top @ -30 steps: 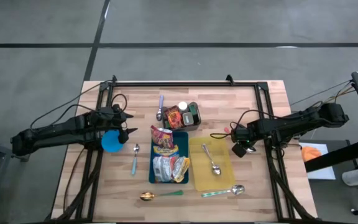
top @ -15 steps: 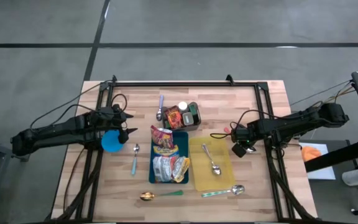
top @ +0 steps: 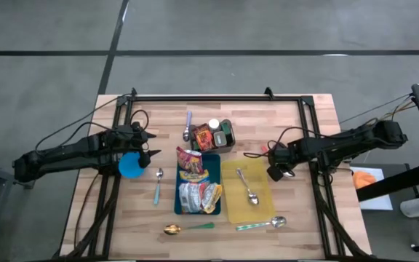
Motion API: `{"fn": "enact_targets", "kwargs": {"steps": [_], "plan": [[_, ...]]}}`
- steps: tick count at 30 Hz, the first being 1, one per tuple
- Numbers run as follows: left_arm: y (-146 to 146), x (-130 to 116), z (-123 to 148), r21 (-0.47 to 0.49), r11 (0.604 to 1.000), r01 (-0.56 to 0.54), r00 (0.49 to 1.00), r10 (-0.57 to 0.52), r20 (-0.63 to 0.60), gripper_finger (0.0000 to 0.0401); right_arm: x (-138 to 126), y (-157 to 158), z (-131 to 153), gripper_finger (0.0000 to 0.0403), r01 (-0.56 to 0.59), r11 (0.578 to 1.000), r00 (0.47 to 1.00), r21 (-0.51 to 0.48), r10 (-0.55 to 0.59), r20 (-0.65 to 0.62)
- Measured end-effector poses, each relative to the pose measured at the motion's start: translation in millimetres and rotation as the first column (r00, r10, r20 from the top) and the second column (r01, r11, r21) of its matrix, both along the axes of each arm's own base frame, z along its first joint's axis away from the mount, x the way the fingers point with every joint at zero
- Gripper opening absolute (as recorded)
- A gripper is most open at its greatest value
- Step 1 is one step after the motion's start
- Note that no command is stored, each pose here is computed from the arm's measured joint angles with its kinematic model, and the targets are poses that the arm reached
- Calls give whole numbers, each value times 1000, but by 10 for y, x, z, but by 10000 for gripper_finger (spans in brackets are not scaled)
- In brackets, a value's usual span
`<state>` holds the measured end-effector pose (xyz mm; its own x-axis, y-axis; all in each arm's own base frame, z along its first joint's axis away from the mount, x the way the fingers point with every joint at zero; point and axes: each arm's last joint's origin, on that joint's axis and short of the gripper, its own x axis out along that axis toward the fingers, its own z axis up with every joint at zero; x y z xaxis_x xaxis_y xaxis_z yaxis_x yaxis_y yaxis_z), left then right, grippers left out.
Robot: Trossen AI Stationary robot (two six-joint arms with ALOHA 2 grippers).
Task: Pick & Place Food Item
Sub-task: Put the orange spoon into the yellow bin
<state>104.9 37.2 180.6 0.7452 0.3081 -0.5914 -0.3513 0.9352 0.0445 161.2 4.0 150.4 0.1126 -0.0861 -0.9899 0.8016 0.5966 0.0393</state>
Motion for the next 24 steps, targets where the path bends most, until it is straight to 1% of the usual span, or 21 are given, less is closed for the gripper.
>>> {"fn": "enact_targets", "kwargs": {"steps": [7,14,17,20,24], "plan": [[0,0,0,0,1000,0,1000,0,0,336,87,-11,156,19,39,998,998,-45,-37,42],[0,0,0,0,1000,0,1000,0,0,336,183,-21,414,19,53,992,994,-114,-42,99],[0,0,1,0,1000,0,1000,0,0,336,224,-10,560,19,46,986,991,-163,-24,133],[0,0,0,0,1000,0,1000,0,0,336,269,14,715,19,50,978,981,-204,-9,195],[0,0,1,0,1000,0,1000,0,1,336,345,84,896,19,37,977,962,-212,22,271]]}}
